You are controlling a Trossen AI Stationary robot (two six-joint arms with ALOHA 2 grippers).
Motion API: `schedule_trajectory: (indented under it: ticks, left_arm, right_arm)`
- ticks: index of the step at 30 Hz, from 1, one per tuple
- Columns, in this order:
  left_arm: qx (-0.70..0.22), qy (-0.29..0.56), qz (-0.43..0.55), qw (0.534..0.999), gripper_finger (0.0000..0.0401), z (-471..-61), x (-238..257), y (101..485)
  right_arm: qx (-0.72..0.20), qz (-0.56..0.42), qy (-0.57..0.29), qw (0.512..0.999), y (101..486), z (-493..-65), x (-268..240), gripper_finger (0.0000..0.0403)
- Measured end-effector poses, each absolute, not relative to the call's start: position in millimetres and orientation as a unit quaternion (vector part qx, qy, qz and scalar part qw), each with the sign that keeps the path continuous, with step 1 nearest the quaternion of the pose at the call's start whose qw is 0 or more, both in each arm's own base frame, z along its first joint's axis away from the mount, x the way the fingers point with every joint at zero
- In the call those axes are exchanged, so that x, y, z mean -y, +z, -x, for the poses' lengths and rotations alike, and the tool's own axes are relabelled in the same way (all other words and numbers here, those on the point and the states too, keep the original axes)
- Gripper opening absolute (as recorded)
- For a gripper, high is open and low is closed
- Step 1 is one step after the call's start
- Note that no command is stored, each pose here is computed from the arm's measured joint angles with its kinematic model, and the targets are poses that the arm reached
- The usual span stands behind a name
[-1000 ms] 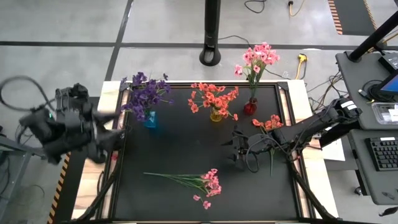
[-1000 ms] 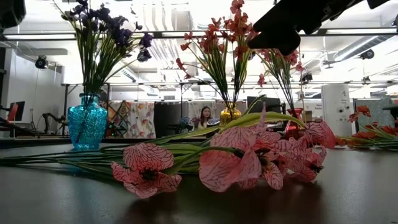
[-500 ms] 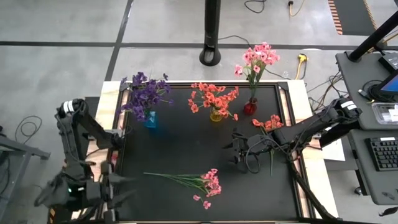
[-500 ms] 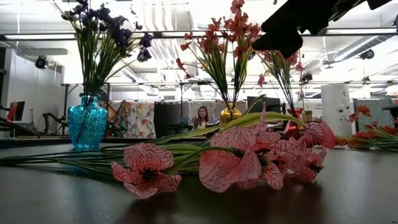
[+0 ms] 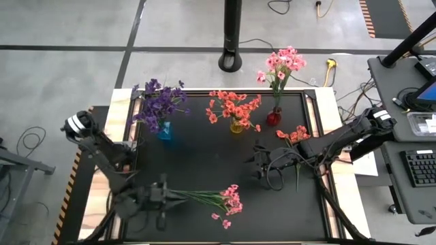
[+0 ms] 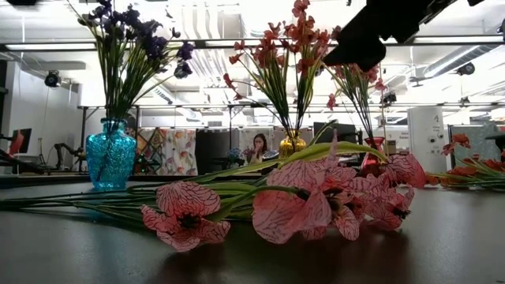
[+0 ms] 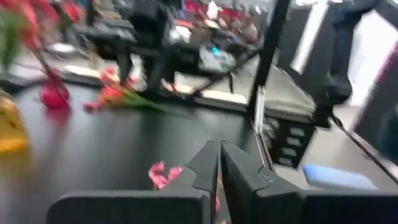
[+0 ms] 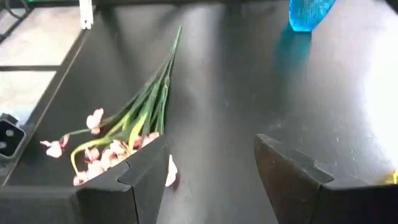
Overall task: Sort flowers into vase by color
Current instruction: Put the pink flowers into the red flower vase
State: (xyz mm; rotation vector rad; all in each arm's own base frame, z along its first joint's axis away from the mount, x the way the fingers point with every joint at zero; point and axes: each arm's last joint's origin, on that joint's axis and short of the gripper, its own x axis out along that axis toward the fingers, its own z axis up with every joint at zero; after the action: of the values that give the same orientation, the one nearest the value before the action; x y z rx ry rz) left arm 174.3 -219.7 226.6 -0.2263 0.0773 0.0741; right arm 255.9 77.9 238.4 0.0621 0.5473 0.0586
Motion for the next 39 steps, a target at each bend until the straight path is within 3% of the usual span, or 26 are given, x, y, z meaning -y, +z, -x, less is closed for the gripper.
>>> schedule_trajectory:
  ticks: [5,13,28,33,39]
  left_arm:
    - [-0.07,0.024,0.131,0.989,0.0003,-187.1,203.9,211.7]
    - [-0.154,0.071,0.148,0.974,0.0,-184.5,199.8,191.1]
    - [-0.22,0.054,0.136,0.964,0.0005,-206.2,229.2,182.4]
    - [-0.252,0.089,0.144,0.953,0.0036,-212.1,236.2,178.6]
    - [-0.277,0.121,0.13,0.944,0.0113,-226.3,247.0,174.7]
  right_arm:
    - [-0.287,-0.038,0.043,0.956,235.9,-254.3,-78.4,0.0226]
    - [-0.302,-0.039,0.046,0.951,233.6,-252.7,-78.2,0.0226]
    - [-0.342,-0.096,0.05,0.934,228.3,-248.5,-79.1,0.0226]
    - [-0.354,-0.128,0.069,0.924,227.6,-246.8,-83.0,0.0226]
    - [-0.374,-0.165,0.097,0.908,226.7,-241.9,-93.8,0.0226]
